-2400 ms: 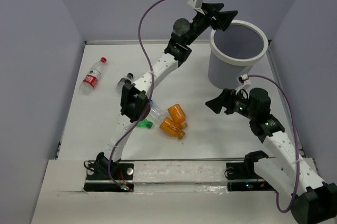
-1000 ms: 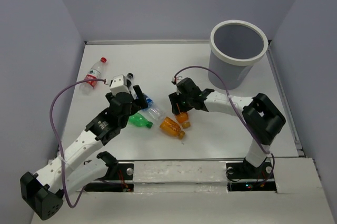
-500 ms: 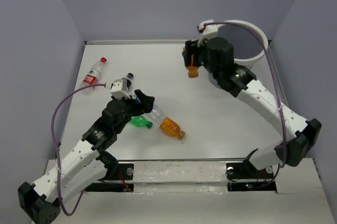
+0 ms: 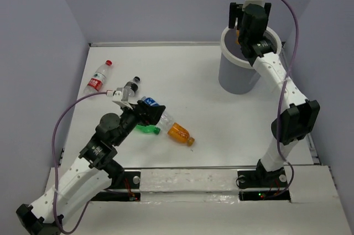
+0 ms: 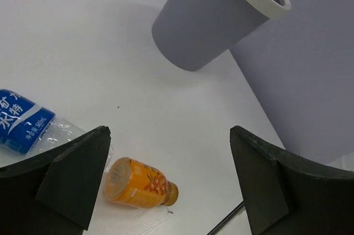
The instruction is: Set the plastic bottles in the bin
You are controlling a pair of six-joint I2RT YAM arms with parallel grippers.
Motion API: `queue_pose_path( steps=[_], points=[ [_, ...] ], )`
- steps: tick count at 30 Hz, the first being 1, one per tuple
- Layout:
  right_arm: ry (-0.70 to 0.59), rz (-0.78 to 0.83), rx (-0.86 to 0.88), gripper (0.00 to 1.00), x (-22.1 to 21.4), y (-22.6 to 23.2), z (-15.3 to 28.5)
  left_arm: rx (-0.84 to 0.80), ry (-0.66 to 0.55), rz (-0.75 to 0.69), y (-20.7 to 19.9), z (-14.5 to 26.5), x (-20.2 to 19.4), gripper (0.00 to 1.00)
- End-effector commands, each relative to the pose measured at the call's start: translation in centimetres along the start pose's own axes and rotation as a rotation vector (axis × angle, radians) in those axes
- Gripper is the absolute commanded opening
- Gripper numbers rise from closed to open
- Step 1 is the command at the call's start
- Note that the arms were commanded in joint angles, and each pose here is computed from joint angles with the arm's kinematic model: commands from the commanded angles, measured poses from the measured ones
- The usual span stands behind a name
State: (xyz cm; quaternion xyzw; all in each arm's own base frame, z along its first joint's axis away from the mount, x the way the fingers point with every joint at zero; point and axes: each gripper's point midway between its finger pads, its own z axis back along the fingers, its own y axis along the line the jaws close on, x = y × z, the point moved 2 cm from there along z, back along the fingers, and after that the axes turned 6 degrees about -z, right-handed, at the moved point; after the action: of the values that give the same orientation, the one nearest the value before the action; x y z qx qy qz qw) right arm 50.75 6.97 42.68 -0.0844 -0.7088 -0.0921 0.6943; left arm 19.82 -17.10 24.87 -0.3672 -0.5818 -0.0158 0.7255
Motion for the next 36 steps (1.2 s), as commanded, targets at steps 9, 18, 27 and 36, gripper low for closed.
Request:
queue_pose_path(
  steps=[9,18,27,36],
  points=[
    [0.149,-0.004,0.375,1.0,-1.2,7.4,11.2,0.087,-0.303,-0.221,-1.8,6.4,11.8,0.99],
    [0.641,0.095,1.035,1.0,-20.0,18.4,33.6,0.2,-0.225,-0.252,1.1,4.4,9.0,0.99],
    [0.914,0.266,1.031,1.0,-31.1,16.7,39.4,0.201,-0.21,-0.273,2.1,3.3,9.2,0.99],
    [0.967,0.346,1.028,0.94,-35.9,17.8,39.3,0.208,-0.198,-0.278,2.8,2.8,9.2,0.99]
  ],
)
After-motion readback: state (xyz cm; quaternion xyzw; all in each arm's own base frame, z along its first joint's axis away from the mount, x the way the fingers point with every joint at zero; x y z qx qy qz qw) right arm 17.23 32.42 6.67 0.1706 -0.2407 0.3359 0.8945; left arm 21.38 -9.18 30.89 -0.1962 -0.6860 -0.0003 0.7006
